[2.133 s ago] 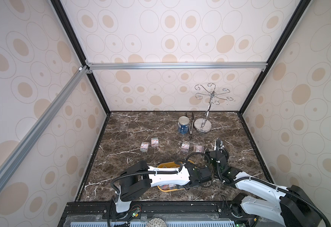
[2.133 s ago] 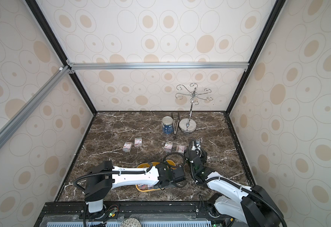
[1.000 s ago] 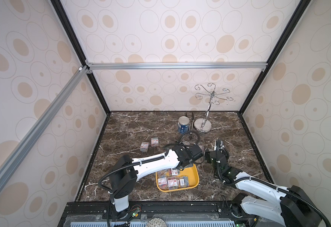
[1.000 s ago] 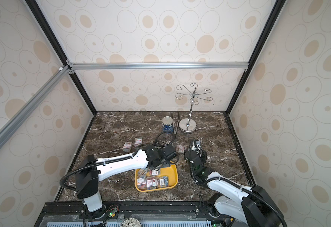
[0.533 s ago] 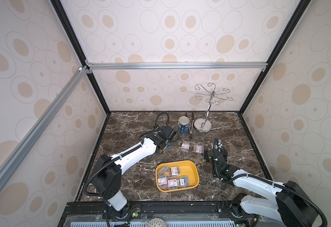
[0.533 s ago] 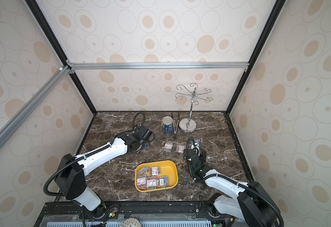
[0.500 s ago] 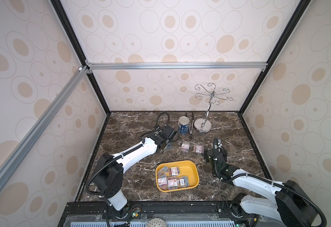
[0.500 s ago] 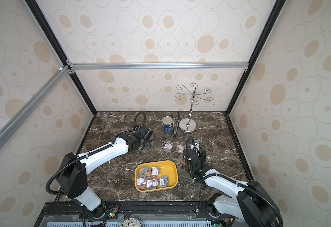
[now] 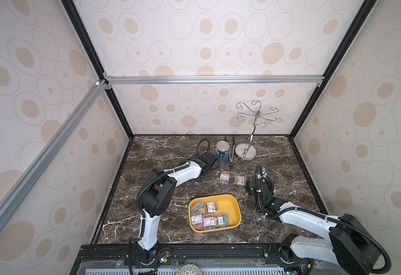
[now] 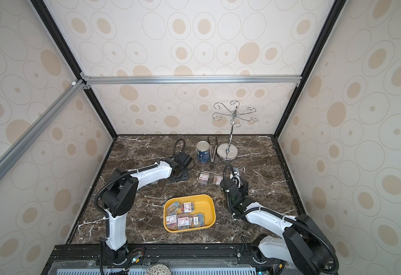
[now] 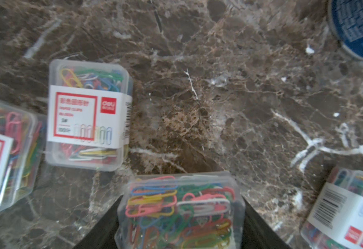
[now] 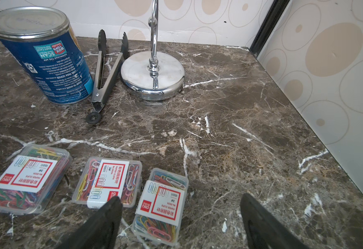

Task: Take the paper clips out of the storage box
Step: Place the boxed paper clips at the center of the board.

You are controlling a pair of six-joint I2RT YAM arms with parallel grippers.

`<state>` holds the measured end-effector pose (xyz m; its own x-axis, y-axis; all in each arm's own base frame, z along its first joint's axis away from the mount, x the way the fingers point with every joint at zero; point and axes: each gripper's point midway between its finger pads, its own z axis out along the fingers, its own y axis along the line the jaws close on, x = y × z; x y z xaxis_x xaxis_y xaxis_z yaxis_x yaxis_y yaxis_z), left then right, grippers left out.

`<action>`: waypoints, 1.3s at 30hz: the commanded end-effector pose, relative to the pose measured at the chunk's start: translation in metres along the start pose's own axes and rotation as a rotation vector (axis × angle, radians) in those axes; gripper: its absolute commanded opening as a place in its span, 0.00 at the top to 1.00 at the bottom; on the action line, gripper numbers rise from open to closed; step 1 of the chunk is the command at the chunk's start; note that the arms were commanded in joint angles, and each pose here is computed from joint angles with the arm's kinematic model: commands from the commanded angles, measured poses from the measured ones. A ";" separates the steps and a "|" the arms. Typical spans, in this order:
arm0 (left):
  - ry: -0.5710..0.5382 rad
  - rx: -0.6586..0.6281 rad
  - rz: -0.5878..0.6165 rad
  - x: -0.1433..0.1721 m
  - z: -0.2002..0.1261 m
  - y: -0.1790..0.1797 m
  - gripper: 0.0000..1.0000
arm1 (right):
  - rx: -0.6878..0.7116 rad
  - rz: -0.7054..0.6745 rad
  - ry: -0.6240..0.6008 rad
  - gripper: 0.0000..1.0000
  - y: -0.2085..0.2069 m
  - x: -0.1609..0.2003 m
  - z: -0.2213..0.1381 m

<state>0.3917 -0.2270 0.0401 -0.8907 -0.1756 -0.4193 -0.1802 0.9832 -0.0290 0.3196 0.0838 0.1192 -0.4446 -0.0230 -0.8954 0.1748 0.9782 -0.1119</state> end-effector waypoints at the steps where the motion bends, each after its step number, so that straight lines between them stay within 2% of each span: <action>1: -0.010 -0.007 0.015 -0.014 0.003 -0.003 0.32 | 0.026 0.005 -0.011 0.13 -0.002 -0.008 0.002; 9: 0.008 -0.024 0.020 -0.010 0.013 0.003 0.30 | 0.026 0.002 -0.006 0.13 -0.002 -0.007 0.002; 10: 0.013 -0.029 0.018 -0.009 0.013 0.005 0.27 | 0.026 0.004 -0.008 0.13 -0.002 -0.008 0.001; 12: 0.018 -0.030 0.017 -0.008 0.014 0.006 0.16 | 0.024 0.004 -0.007 0.13 -0.002 -0.007 0.002; 17: 0.009 -0.001 0.018 -0.012 0.006 0.003 0.01 | 0.025 0.001 -0.006 0.13 -0.002 -0.007 0.002; 23: -0.030 0.061 0.026 -0.026 -0.023 -0.003 0.00 | 0.023 0.008 -0.008 0.13 -0.002 -0.007 0.001; 28: -0.160 0.107 -0.010 -0.046 -0.077 0.010 0.00 | 0.027 0.005 -0.009 0.13 -0.002 -0.008 0.002; 33: -0.363 0.144 -0.066 -0.062 -0.131 0.039 0.00 | 0.032 0.002 -0.007 0.14 -0.003 -0.007 0.002; 37: -0.529 0.119 -0.082 -0.061 -0.154 0.075 0.00 | 0.031 -0.002 -0.004 0.15 -0.002 -0.006 0.002; 39: -0.599 0.061 -0.086 -0.055 -0.158 0.099 0.00 | 0.028 -0.006 -0.003 0.16 -0.001 -0.007 0.001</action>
<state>0.3572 -0.1563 0.1997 -0.5792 -0.2615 -0.7721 -0.1450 0.9651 -0.2181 0.3200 0.0836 0.1176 -0.4522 -0.0299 -0.8914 0.1762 0.9767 -0.1221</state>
